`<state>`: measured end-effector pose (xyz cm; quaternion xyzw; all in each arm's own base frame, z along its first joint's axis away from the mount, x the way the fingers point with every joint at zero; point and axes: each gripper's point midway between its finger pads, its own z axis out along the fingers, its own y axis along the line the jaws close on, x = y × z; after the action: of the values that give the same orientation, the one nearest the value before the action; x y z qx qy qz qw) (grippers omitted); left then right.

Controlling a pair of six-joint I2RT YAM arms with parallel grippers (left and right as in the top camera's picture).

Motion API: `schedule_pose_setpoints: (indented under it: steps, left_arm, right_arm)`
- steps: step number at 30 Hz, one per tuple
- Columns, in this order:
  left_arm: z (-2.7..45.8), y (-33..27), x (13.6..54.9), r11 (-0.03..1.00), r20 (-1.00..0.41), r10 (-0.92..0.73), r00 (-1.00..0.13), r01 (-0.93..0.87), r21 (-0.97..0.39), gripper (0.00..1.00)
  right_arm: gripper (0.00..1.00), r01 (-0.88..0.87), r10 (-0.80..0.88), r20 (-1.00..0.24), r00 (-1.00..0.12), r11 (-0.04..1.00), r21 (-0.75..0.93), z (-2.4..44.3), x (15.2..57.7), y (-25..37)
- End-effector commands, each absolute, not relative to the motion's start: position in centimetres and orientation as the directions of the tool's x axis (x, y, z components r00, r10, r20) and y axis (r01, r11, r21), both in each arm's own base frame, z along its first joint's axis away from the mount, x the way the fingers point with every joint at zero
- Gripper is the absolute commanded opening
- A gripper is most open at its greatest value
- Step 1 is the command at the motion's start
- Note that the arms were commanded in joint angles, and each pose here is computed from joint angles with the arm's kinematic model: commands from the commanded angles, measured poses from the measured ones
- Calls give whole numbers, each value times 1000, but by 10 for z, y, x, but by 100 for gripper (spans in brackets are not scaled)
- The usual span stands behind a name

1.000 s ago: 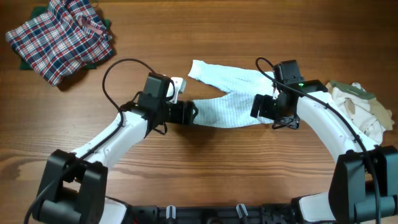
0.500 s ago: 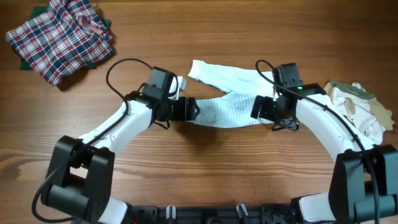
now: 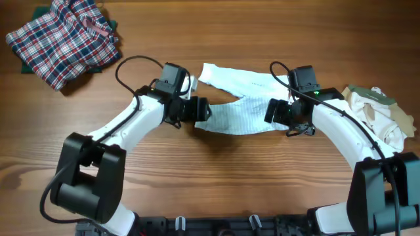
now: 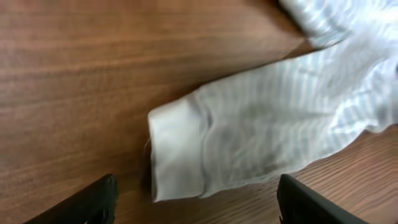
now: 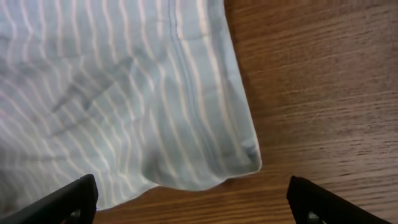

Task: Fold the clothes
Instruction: 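Grasp the leg cuff with left gripper and waistband with right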

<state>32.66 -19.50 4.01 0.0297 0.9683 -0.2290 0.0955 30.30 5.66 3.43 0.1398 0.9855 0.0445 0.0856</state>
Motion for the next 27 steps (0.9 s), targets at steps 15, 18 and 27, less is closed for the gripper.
schedule_pose_setpoints:
  steps: [15,18,27]
  left_arm:
    - [6,-192,311,944,-78,-30,-997,-3,-330,79]
    - [7,-194,315,943,-81,-32,-996,-3,-332,79]
    - [12,-201,320,933,-97,-27,-995,10,-359,77]
  right_arm:
    - [100,337,347,-153,-925,937,88,23,309,29]
    - [100,283,302,-146,-942,949,138,24,311,39]
    - [98,291,301,-89,-949,950,115,0,309,39]
